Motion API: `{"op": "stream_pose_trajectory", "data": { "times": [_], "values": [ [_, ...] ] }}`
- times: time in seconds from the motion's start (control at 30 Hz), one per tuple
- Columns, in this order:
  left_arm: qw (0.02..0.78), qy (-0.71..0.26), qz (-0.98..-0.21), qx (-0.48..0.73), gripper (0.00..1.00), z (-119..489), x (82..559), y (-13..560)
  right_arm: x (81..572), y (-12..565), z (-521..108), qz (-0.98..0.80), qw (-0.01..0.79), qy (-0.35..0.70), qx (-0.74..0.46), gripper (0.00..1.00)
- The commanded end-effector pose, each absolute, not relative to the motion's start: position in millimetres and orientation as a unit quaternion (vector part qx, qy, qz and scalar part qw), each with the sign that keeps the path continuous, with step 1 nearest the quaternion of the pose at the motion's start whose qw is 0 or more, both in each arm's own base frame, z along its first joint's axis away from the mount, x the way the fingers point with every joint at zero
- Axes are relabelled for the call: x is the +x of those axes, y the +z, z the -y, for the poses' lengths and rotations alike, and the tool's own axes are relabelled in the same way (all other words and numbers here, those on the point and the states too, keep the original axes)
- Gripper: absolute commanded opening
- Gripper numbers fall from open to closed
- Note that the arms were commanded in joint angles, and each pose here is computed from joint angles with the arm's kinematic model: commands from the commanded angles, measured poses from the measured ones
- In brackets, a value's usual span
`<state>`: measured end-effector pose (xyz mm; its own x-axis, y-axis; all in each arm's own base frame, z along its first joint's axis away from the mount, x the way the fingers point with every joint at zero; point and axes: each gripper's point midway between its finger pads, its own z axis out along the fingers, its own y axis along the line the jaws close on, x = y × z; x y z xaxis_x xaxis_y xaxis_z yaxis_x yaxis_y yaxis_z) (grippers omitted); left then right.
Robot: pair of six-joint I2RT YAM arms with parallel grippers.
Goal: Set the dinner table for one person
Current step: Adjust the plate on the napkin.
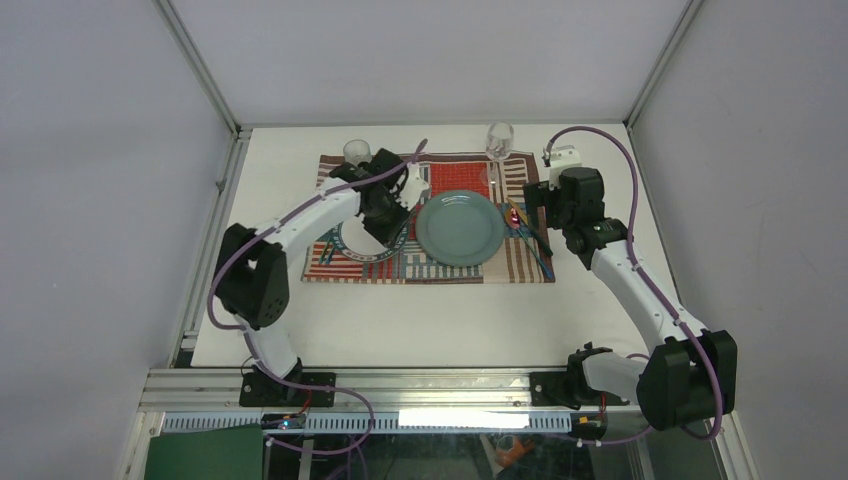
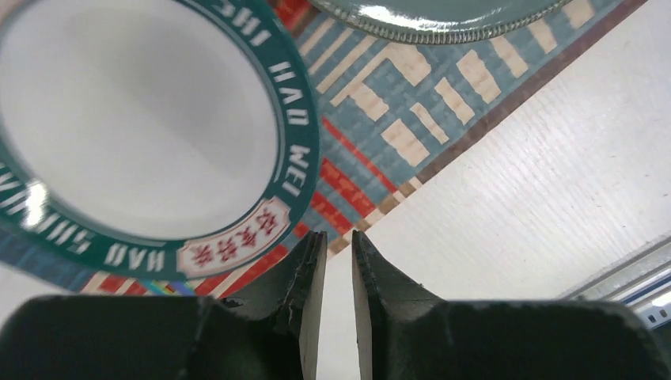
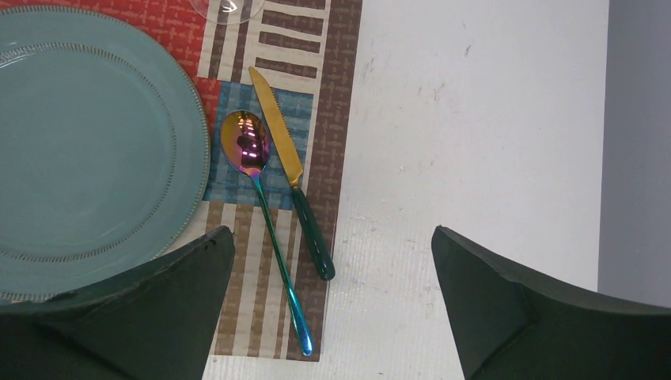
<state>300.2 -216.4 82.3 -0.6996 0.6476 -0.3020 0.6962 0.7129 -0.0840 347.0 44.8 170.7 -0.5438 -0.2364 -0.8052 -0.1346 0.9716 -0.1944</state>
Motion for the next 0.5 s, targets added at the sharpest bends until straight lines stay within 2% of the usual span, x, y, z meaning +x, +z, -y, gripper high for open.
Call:
{"op": "stream_pose_trajectory", "data": {
  "times": [0.0, 0.1, 0.23, 0.47],
  "values": [
    [0.243, -0.097, -0.905, 0.335, 0.22, 189.7, 327.3, 167.3, 354.7, 188.9, -46.2, -0.861, 0.495, -0.048, -0.104, 1.00],
    [0.253, -0.085, -0.920, 0.287, 0.23, 144.6, 341.3, 174.6, 353.9, 188.3, -46.1, -0.862, 0.494, -0.048, -0.104, 1.00],
    [0.226, -0.081, -0.937, 0.253, 0.22, 95.6, 337.5, 149.6, 353.5, 186.0, -47.2, -0.864, 0.490, -0.046, -0.106, 1.00],
    [0.200, -0.103, -0.939, 0.261, 0.22, 70.0, 319.6, 113.7, 354.4, 183.6, -47.3, -0.867, 0.485, -0.045, -0.106, 1.00]
  ]
}}
